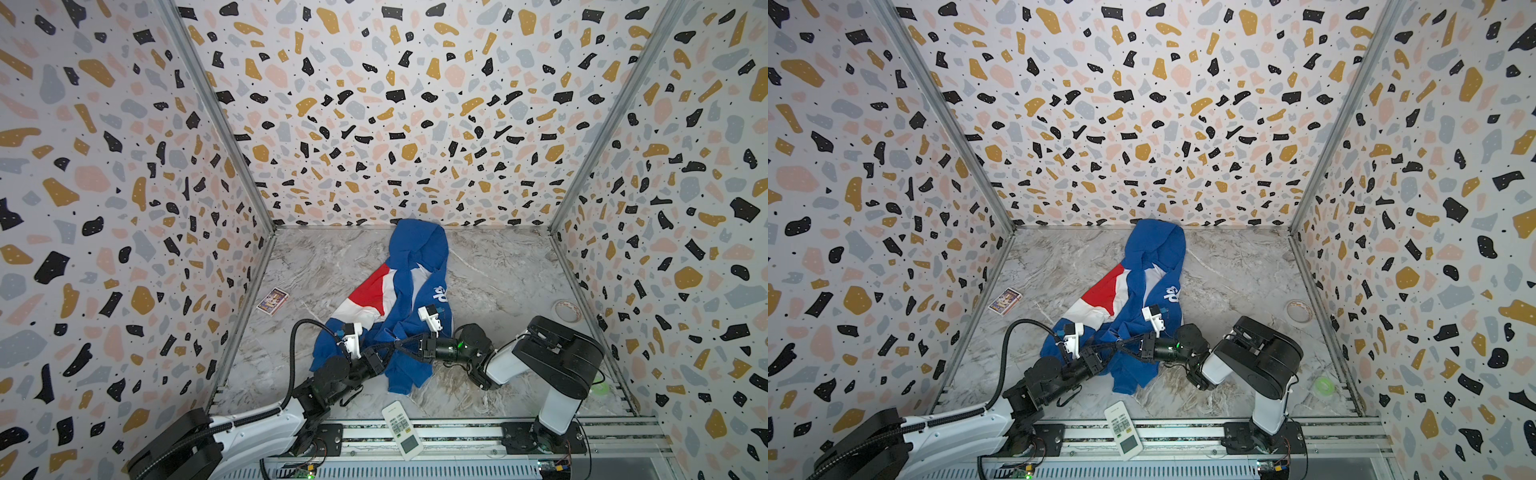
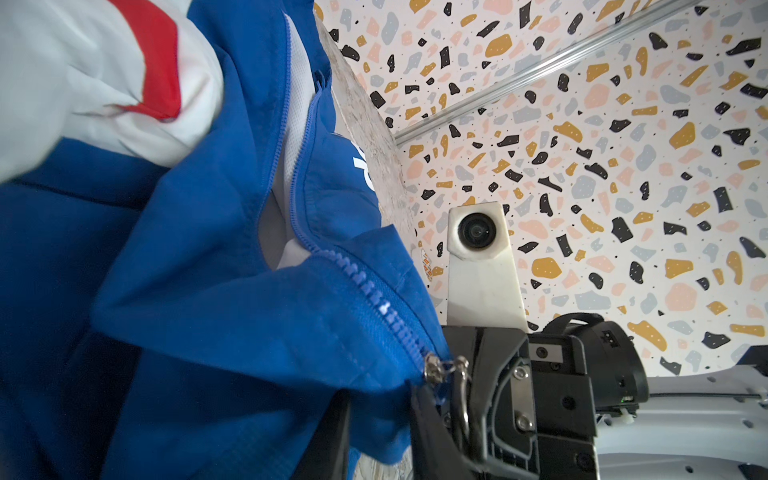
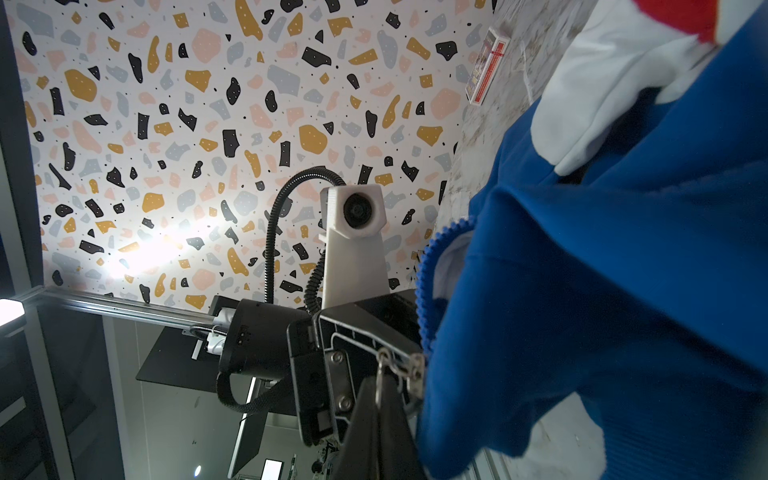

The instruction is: Zip up the jacket

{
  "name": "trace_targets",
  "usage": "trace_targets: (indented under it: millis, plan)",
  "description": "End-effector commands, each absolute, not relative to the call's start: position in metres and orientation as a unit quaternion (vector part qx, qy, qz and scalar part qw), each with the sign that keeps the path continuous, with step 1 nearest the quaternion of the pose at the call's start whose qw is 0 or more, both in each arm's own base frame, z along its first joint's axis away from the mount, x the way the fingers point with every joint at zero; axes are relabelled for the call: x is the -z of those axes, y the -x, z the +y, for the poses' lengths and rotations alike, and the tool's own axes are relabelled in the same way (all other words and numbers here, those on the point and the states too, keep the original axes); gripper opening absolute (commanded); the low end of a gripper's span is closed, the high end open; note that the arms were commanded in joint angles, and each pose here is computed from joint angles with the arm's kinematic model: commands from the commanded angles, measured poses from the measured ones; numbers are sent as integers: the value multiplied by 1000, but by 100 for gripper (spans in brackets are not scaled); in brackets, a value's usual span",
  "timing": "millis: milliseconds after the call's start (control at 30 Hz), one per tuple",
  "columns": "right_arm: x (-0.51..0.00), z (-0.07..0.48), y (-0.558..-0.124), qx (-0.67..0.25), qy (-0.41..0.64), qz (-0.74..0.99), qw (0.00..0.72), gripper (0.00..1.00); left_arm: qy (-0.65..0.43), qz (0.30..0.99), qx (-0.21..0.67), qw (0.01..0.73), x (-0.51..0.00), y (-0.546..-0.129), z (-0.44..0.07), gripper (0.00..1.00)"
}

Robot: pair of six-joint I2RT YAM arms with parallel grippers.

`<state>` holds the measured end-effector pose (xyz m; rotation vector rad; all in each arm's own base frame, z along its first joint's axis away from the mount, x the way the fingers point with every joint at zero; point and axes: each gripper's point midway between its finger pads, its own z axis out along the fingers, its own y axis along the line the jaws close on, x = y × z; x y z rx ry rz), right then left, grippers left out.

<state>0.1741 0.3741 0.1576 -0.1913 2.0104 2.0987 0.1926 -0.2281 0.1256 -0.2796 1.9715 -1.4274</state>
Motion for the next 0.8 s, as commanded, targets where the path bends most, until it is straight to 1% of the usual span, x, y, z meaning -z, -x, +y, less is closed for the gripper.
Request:
trace_targets:
  millis: [0, 67, 200, 333, 433, 533, 600, 633, 667, 767]
  plan:
    - [-164, 373, -172, -723, 73, 676, 119, 0, 95, 757, 552, 337, -115, -184, -224, 34]
    - [-164, 373, -172, -723, 73, 677, 119, 0, 96, 755, 554, 338, -117, -184, -224, 38]
    - [-164, 374, -172, -723, 73, 677, 118, 0, 96, 751, 557, 340, -121, -185, -225, 43]
    - [-165, 375, -172, -725, 74, 675, 117, 0, 96, 753, 555, 340, -121, -186, -225, 43]
    - [-167, 375, -172, -726, 76, 673, 117, 0, 95, 753, 556, 340, -123, -187, -228, 39]
    - [-168, 376, -173, -727, 77, 672, 118, 0, 95, 748, 560, 344, -128, -190, -230, 30]
    - [-167, 375, -172, -726, 75, 674, 116, 0, 98, 746, 561, 346, -130, -192, -232, 10]
    - [-166, 375, -172, -725, 76, 675, 115, 0, 99, 746, 560, 346, -130, -193, -232, 3]
    - [-165, 375, -172, -725, 75, 675, 115, 0, 98, 744, 562, 348, -132, -194, -233, 0]
    - [-163, 376, -171, -719, 78, 682, 109, 0, 95, 740, 566, 352, -136, -196, -236, 0]
